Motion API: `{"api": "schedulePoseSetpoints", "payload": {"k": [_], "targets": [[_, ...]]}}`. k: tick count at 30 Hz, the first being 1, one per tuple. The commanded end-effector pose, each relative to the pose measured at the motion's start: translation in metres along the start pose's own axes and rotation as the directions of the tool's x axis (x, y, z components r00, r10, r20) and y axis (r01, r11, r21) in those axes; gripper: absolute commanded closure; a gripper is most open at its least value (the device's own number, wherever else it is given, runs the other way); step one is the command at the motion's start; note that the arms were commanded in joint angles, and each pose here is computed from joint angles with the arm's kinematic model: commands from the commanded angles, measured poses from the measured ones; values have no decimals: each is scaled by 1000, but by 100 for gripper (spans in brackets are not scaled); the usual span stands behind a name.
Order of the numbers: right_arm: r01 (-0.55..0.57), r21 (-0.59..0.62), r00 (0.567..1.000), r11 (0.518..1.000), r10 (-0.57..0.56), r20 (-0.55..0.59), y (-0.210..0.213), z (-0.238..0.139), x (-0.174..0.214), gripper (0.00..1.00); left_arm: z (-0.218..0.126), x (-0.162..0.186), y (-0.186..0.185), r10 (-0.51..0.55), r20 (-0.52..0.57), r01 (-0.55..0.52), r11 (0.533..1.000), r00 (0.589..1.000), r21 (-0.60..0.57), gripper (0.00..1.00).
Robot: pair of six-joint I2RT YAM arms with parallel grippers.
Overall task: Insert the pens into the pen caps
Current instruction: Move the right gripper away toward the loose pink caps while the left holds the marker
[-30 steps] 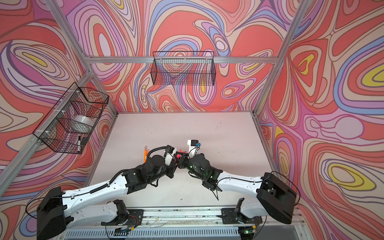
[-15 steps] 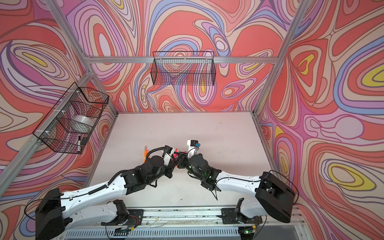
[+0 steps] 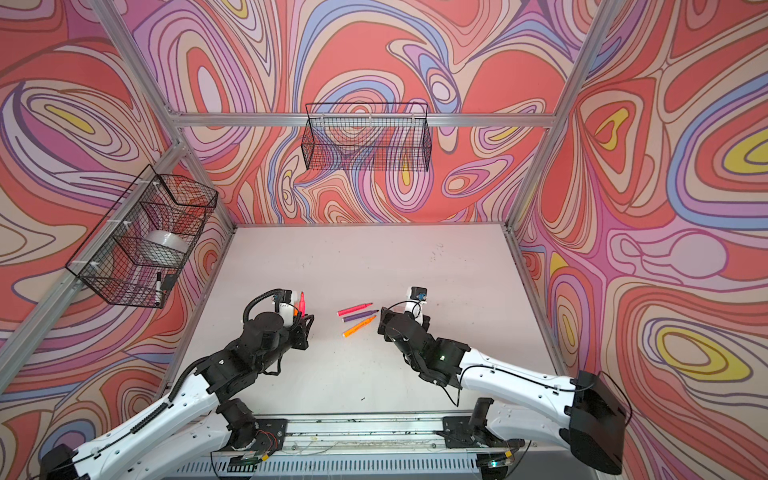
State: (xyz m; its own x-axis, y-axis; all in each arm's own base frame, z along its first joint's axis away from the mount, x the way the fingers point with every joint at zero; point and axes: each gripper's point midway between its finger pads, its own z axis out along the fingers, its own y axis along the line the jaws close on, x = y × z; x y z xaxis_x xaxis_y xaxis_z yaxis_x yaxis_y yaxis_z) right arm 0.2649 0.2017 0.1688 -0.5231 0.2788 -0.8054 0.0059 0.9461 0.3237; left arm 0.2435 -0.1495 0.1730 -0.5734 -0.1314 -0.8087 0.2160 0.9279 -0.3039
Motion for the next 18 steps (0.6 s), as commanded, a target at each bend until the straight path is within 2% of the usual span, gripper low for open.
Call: {"api": "schedulePoseSetpoints", "payload": {"k": [1, 3, 6, 9, 12, 14, 16, 17, 18], "targets": [[113, 198, 993, 974, -107, -40, -44, 8, -1, 11, -6, 24, 13, -124, -91, 119, 991, 988, -55, 100], [107, 209, 992, 972, -89, -93, -55, 20, 2, 11, -3, 31, -1, -169, -145, 172, 985, 975, 6, 100], [103, 179, 985, 978, -75, -156, -61, 35, 11, 11, -7, 26, -27, -169, -261, 192, 979, 950, 66, 100], [117, 164, 974, 979, -80, -213, -63, 44, 24, 11, -6, 11, -65, -129, -344, 199, 964, 930, 175, 100], [134, 150, 960, 980, -91, -265, -62, 52, 38, 13, 8, 0, -74, -95, -342, 166, 969, 935, 185, 100], [140, 144, 952, 980, -93, -292, -62, 56, 47, 15, 21, 3, -72, -96, -309, 159, 970, 946, 184, 100], [151, 143, 943, 978, -99, -316, -63, 59, 54, 16, 33, 16, -74, -92, -285, 162, 959, 954, 233, 100], [153, 143, 940, 978, -100, -326, -63, 61, 58, 16, 34, 21, -78, -68, -291, 149, 953, 954, 264, 100], [157, 142, 936, 977, -102, -336, -64, 64, 61, 16, 34, 26, -86, -3, -273, 90, 948, 962, 305, 100]]}}
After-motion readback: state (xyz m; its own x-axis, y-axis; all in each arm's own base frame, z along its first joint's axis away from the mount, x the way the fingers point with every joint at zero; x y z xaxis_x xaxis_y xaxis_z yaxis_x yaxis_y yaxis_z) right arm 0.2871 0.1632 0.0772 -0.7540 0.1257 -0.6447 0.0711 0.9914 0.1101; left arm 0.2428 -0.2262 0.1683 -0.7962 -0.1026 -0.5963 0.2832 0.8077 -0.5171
